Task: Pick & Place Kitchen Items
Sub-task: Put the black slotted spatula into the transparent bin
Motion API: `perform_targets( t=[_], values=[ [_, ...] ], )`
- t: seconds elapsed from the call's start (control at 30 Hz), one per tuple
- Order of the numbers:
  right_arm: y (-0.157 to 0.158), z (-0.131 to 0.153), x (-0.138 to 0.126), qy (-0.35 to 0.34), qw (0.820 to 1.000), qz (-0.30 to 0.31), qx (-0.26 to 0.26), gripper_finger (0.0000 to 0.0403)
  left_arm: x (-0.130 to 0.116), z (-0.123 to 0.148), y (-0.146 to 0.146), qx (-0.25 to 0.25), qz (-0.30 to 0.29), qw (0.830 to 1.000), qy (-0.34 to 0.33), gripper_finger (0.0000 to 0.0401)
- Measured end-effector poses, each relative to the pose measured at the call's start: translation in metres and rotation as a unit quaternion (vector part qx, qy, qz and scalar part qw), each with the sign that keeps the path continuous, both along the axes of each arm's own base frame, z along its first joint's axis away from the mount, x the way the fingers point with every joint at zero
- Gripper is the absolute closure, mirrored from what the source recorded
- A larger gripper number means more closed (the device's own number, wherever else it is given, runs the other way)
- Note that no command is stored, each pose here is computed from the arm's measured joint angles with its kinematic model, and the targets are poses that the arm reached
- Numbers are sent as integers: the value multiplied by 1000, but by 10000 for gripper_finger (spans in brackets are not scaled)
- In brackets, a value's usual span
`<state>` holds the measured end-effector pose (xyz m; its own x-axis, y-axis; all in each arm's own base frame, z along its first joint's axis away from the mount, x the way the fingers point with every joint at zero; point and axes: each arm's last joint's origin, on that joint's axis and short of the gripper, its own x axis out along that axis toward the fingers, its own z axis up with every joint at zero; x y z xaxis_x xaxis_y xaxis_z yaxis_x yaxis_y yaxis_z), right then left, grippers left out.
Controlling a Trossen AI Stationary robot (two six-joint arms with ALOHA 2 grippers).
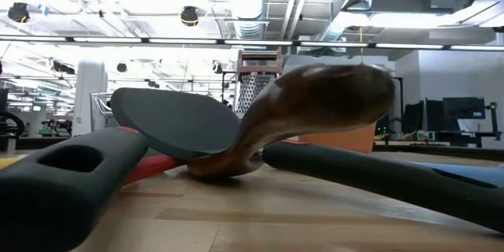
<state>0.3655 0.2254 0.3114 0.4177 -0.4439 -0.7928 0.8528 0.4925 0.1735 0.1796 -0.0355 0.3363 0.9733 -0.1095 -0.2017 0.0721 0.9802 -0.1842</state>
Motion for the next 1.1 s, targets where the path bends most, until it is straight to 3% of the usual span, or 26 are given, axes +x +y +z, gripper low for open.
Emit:
perform_targets(
  t=[0.47, 0.87, 1.1],
  values=[
    [-45, 26, 12, -23, 987, 22, -158, 325, -7, 10, 2, -15, 12, 999, -42, 399],
    [-76, 29, 24, -53, 942, -26, -330, 325, -3, 30, 9, -28, 142, 978, -149, 399],
    [-93, 24, 38, -16, 925, -21, -379, 325, 17, 32, 5, -43, 152, 969, -191, 399]
  ],
)
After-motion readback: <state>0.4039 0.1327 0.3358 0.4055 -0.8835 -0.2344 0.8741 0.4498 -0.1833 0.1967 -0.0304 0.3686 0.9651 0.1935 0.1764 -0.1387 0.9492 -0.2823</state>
